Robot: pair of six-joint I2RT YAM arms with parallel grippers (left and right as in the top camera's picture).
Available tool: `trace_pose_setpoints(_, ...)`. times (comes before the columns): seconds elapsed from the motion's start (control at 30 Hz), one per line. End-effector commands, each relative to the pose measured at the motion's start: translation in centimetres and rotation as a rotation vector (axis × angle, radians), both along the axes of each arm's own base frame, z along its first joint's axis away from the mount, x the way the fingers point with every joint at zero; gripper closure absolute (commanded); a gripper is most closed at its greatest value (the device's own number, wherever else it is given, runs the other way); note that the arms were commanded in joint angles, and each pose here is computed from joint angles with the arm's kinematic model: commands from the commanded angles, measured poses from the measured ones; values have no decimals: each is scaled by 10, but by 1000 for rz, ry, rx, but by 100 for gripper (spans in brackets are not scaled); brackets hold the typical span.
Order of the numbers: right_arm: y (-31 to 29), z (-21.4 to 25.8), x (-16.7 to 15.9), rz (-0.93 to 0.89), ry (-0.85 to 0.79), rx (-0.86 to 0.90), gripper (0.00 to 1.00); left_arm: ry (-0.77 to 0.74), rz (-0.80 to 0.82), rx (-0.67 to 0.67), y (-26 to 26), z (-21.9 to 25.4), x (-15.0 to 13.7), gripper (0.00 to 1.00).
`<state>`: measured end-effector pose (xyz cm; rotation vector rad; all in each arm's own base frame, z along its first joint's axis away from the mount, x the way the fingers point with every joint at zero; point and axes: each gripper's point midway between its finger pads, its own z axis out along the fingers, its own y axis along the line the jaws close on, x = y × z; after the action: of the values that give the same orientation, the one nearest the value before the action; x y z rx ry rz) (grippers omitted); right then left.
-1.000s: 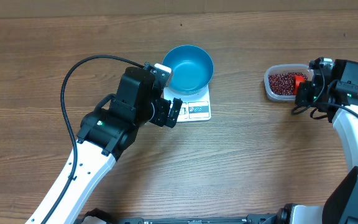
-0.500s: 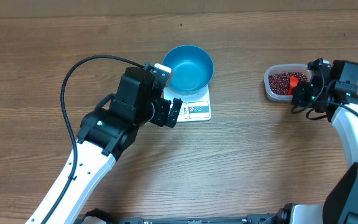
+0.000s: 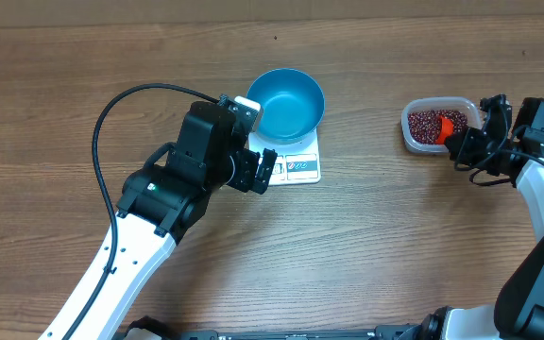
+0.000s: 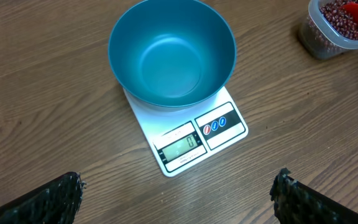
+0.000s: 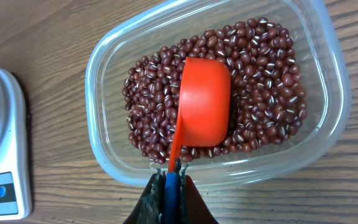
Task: Scoop item into bowl and weigh 150g on scale
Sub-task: 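Move the red scoop with the right gripper over the bean tub, then dip the red scoop into the beans and lift it full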
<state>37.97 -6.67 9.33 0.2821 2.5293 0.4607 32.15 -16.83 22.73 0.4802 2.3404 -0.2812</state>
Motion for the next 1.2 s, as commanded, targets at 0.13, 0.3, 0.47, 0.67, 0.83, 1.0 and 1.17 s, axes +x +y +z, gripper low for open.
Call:
trace_pose_setpoints(0.13,7,-1,-1,-12,-1,169,96,-7,7,-24,0,6,0,1)
trace_pose_setpoints(0.3,4,-13,-2,-26,18,247,96,-7,7,-23,0,6,0,0)
trace_pose_setpoints(0.47,4,-25,-1,-23,20,368,96,-7,8,-24,0,6,0,1)
trace_pose_setpoints(0.67,1,-26,-3,-28,10,441,96,-7,8,-24,0,6,0,0)
trace_pose_setpoints(0.83,2,-24,-4,-27,8,460,96,-7,7,-23,0,6,0,1)
trace_pose_setpoints(1.0,11,-15,-4,1,-13,524,96,-7,8,-24,0,6,0,1)
trace_pose_setpoints(1.17,16,-7,-4,20,-35,572,96,-7,7,-24,0,6,0,1)
